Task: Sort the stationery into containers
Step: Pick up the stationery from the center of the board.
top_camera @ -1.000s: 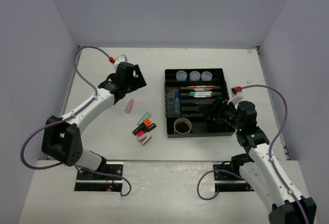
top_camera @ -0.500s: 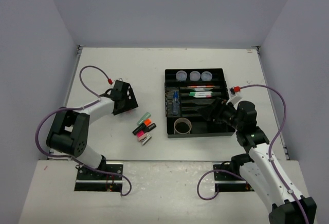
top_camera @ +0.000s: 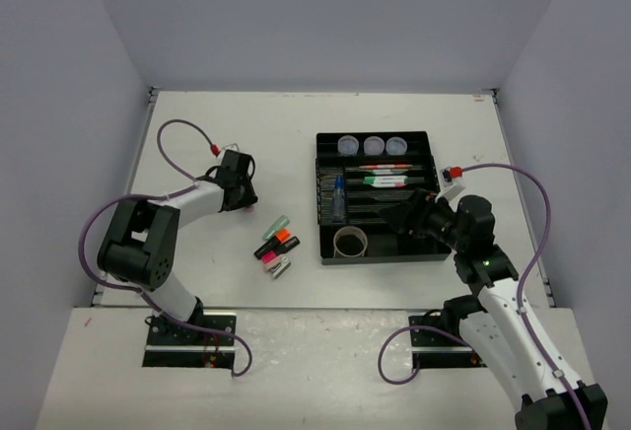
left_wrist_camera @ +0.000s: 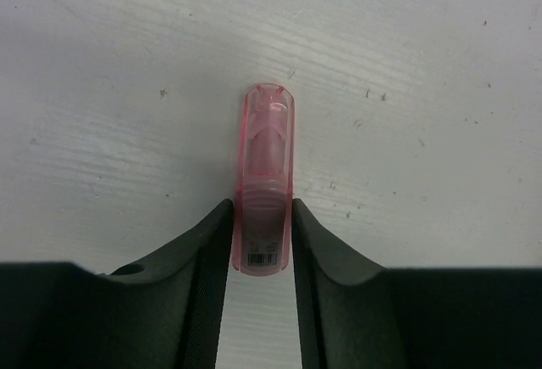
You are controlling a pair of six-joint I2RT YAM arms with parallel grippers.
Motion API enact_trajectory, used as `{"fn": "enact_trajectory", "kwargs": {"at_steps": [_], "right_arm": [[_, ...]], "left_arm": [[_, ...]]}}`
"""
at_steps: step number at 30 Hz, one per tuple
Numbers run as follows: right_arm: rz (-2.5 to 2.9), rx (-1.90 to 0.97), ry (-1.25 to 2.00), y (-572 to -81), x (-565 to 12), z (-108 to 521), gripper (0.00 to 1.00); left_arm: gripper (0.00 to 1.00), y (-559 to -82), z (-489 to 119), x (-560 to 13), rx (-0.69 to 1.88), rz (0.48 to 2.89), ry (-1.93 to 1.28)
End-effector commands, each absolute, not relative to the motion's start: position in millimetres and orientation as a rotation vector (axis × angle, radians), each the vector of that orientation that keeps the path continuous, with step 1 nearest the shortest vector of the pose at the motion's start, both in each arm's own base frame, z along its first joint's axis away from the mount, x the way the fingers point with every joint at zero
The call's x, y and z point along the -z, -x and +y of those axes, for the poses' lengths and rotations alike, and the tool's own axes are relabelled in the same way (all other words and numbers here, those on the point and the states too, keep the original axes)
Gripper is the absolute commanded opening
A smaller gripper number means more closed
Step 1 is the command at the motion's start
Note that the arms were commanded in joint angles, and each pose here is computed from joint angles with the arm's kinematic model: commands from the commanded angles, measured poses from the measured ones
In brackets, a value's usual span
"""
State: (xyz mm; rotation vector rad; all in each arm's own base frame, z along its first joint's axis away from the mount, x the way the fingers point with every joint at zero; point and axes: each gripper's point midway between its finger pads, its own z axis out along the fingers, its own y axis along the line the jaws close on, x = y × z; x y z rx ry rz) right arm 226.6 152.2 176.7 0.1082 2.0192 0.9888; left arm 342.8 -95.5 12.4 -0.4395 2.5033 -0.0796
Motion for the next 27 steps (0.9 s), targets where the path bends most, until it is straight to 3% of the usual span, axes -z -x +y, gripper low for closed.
{"fn": "enact_trajectory", "kwargs": {"at_steps": [1,10,16,17,20,22,27], "right_arm": [[1.983,-0.993,-0.061,-230,-189,154,0.77],[1.983,-1.021,-0.055,-229,-190,158,0.77],[1.984,-1.053,-0.050,-227,-191,161,0.77],[1.983,-1.054,-0.050,-227,-192,162,0.77],[1.976,-1.059,-0.054,-226,-194,162,0.77],[1.972,-1.066,-0.057,-226,-195,162,0.77],[1.927,-1.183,-0.023,-223,-201,175,0.78]], "left_arm": [[0.36,-318,-90,16,0.015,2.637,0.385],[0.39,-306,-83,28,-0.153,2.713,0.299],[0.46,-307,-90,20,-0.167,2.699,0.269],[0.44,-308,-90,19,-0.164,2.696,0.267],[0.15,-309,-92,16,-0.146,2.692,0.257],[0.03,-308,-93,13,-0.133,2.688,0.257],[0.00,-313,-110,-29,0.016,2.586,0.251]]}}
